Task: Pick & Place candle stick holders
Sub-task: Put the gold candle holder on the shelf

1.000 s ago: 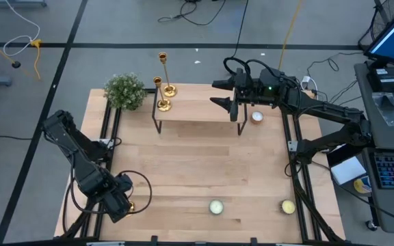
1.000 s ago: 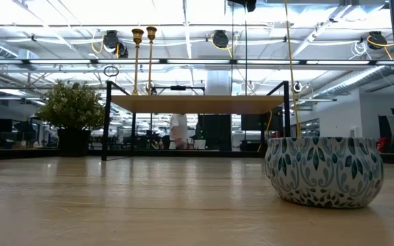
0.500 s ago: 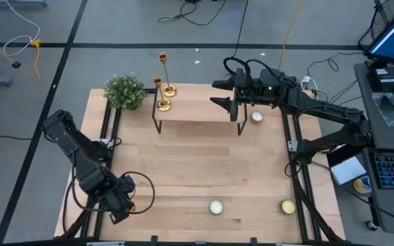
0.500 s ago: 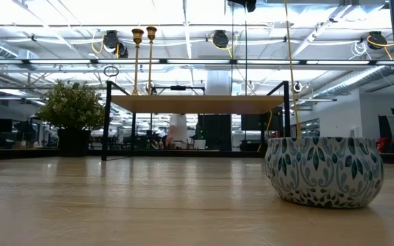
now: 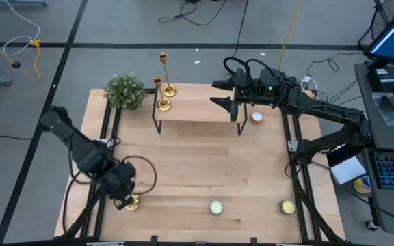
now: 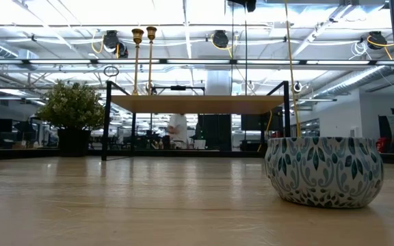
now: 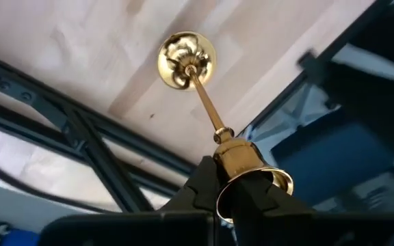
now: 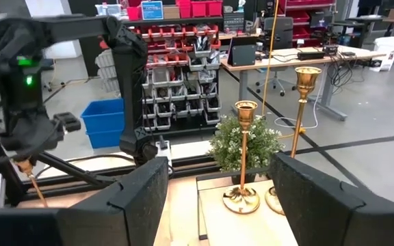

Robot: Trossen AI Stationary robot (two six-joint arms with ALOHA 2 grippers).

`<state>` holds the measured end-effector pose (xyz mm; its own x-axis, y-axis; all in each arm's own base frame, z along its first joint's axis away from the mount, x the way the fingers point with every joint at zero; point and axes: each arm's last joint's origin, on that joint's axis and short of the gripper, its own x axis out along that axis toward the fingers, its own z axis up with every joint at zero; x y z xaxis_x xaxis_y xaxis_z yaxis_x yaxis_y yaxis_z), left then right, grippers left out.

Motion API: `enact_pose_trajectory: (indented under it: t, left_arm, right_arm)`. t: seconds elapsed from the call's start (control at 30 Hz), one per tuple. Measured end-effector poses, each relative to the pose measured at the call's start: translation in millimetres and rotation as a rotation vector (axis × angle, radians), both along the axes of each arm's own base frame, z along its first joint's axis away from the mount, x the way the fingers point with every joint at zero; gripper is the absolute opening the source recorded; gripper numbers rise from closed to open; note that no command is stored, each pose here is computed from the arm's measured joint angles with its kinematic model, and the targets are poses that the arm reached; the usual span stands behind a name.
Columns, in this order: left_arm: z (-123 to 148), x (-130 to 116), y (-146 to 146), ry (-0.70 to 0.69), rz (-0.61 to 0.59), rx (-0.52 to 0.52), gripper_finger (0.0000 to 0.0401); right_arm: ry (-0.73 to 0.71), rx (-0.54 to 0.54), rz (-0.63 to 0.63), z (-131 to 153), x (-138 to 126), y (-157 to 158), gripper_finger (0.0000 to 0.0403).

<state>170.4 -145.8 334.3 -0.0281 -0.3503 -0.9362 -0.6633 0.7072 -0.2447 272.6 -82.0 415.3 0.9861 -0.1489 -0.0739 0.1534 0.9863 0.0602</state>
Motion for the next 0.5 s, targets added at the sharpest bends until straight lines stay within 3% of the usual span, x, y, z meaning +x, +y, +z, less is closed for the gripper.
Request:
enact_pose_trajectory:
  t: [0.17,0.37,0.5]
  left_arm:
    - [24.7,12.4,20.8,-0.077,0.072,-0.022,0.0014]
    - [51.1,32.6,55.8,-0.222,0.144,0.023,0.0014]
    - [64.3,50.7,78.7,-0.277,0.127,0.058,0.0014]
  right_arm:
    - [0.011,-0.057,0.003,-0.2,-0.1,-0.3,0.0249]
    - [0.057,-0.1,-0.018,-3.8,-2.9,-7.7,0.0249]
    - [0.103,-0.109,-0.043,-7.9,-6.3,-15.7,0.0249]
